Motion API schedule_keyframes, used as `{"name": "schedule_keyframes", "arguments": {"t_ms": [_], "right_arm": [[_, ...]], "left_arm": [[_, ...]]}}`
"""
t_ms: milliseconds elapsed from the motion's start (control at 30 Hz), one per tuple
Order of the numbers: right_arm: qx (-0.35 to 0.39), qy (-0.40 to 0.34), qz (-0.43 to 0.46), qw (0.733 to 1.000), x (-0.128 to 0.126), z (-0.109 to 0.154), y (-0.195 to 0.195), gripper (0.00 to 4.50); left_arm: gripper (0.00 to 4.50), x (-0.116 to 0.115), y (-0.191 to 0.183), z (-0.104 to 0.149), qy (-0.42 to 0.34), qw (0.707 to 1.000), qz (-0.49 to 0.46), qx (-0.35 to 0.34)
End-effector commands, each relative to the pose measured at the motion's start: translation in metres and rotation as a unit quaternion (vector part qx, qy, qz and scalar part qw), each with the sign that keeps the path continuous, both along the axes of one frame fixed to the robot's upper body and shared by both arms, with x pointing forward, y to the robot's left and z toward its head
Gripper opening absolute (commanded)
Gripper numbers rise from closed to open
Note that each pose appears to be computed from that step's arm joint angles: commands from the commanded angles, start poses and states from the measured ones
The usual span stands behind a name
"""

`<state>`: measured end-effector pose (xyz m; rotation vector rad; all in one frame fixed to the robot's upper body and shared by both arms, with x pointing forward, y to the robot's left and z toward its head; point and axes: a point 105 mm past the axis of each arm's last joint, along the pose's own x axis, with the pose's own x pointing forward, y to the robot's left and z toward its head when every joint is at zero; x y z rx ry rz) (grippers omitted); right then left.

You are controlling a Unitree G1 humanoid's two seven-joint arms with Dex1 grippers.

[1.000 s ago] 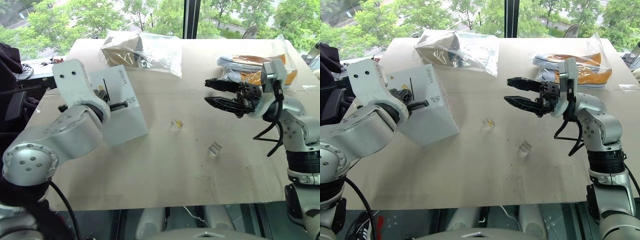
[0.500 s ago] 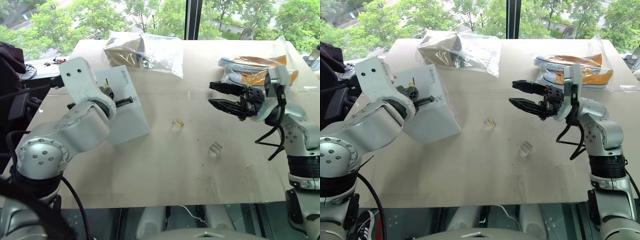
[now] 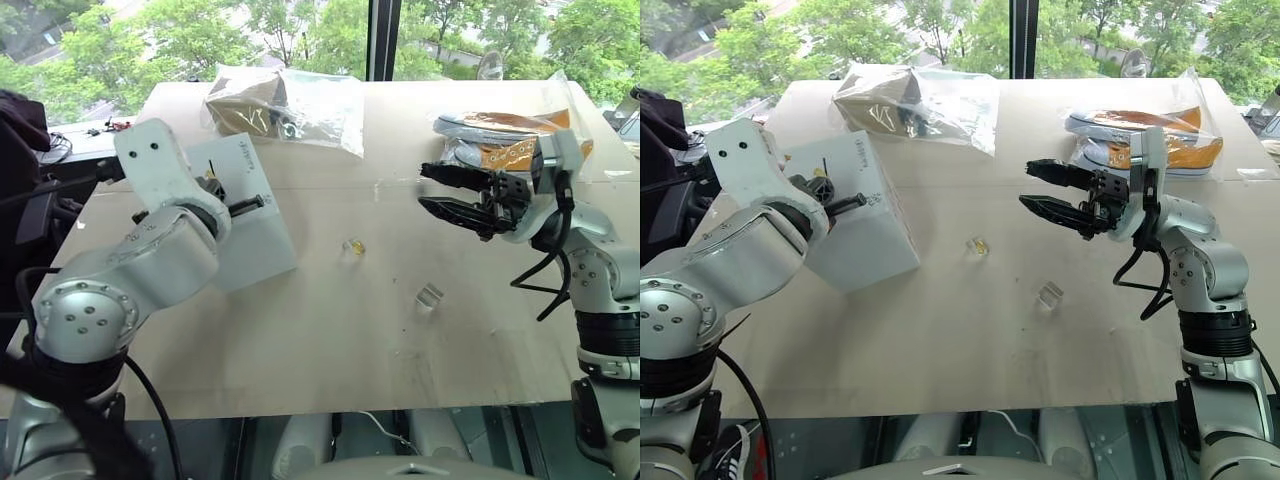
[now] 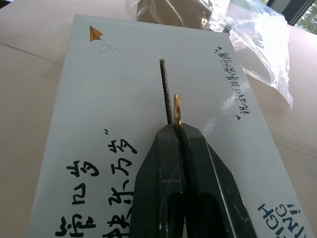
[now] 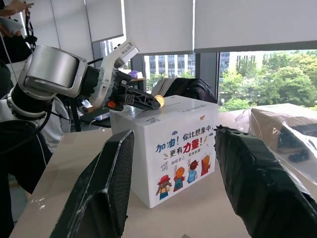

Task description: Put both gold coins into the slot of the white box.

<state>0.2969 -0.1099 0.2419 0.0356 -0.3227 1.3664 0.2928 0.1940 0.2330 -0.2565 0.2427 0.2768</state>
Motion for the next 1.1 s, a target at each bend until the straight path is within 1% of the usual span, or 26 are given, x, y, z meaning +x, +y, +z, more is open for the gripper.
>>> {"name": "schedule_keyframes", "arguments": {"t_ms": [33,567,667,700,733,767,800,833,900,1033,1100], "right_arm": [[0.01,-0.029,-0.002,1.0,-0.005,0.011,-0.003,2.76],[0.009,-0.029,-0.007,1.0,-0.004,0.012,-0.002,2.76],[0.01,-0.031,-0.007,0.999,-0.004,0.013,-0.001,2.81],[0.01,-0.031,-0.006,0.999,-0.005,0.013,-0.001,2.81],[0.01,-0.031,-0.006,0.999,-0.005,0.013,0.0,2.81],[0.01,-0.031,-0.007,0.999,-0.005,0.013,0.0,2.81],[0.011,-0.031,-0.007,0.999,-0.005,0.013,0.0,2.81],[0.011,-0.031,-0.007,0.999,-0.005,0.013,0.0,2.81],[0.011,-0.031,-0.008,0.999,-0.006,0.014,0.0,2.81],[0.011,-0.031,-0.01,0.999,-0.006,0.014,0.0,2.81],[0.012,-0.03,-0.011,0.999,-0.006,0.014,0.0,2.81]], "left_arm": [[0.0,-0.002,0.001,-0.025,0.058,0.998,0.007,0.003],[0.0,-0.004,0.007,-0.035,0.076,0.997,0.027,0.0],[0.77,-0.004,0.004,-0.037,0.077,0.997,0.022,-0.007],[1.18,-0.003,0.004,-0.037,0.078,0.997,0.021,-0.008],[1.48,-0.003,0.003,-0.038,0.078,0.997,0.017,-0.008],[2.03,-0.002,0.002,-0.038,0.079,0.997,0.014,-0.008],[2.17,-0.001,0.0,-0.039,0.078,0.997,0.01,-0.007],[2.75,0.0,-0.001,-0.039,0.078,0.997,0.005,-0.007],[3.53,0.001,-0.003,-0.039,0.078,0.997,0.0,-0.008],[3.53,0.001,-0.001,-0.039,0.077,0.997,0.003,-0.003],[3.53,0.005,0.001,-0.03,0.047,0.999,0.004,0.002]]}}
